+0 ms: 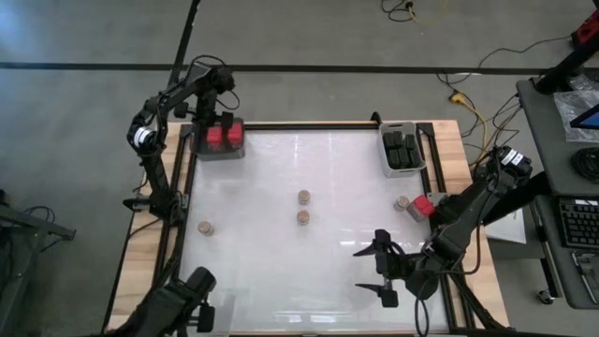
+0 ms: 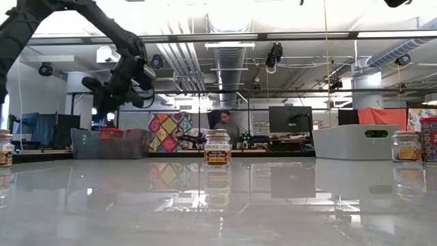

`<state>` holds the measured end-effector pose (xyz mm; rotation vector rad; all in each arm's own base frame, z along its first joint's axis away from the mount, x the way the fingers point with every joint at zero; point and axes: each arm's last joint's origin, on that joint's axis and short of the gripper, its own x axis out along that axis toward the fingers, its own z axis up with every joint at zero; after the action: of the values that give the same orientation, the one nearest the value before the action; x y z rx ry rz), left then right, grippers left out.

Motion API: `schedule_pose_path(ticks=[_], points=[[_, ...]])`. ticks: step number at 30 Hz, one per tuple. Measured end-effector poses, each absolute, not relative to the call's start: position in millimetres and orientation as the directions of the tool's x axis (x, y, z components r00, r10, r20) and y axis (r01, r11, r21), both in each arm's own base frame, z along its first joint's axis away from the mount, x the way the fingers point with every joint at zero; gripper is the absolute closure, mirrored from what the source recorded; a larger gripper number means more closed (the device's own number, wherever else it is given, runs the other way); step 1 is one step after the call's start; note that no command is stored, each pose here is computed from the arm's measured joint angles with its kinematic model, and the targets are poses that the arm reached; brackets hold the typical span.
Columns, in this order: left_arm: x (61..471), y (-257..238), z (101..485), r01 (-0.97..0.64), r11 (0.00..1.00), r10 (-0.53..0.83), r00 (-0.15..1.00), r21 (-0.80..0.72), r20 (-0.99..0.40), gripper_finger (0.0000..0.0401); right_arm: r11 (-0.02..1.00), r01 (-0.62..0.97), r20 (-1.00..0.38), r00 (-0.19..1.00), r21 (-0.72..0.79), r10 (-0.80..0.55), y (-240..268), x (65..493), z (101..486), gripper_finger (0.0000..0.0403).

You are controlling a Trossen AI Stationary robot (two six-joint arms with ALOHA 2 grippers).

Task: Sort spices by type
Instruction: Put the red seasoning can into the black bin

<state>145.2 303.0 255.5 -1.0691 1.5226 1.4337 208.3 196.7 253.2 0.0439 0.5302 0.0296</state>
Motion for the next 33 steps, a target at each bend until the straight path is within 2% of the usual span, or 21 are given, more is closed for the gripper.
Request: schedule_pose_path(ticks=[6, 16, 33], points=[[147, 305, 247, -0.913, -0.012, -0.08, -0.405, 0.407, -0.911, 0.04, 0.998, -0.001, -0.527, 0.849, 0.064, 0.035, 198, 205, 250, 0.0046], [148, 303, 230, -0.912, -0.048, -0.101, -0.4, 0.406, -0.911, 0.04, 0.998, -0.003, -0.542, 0.84, 0.068, 0.04, 200, 201, 248, 0.0046], [153, 305, 226, -0.94, -0.073, -0.104, -0.326, 0.334, -0.94, 0.04, 0.997, -0.007, -0.543, 0.839, 0.073, 0.046, 202, 199, 248, 0.0046]])
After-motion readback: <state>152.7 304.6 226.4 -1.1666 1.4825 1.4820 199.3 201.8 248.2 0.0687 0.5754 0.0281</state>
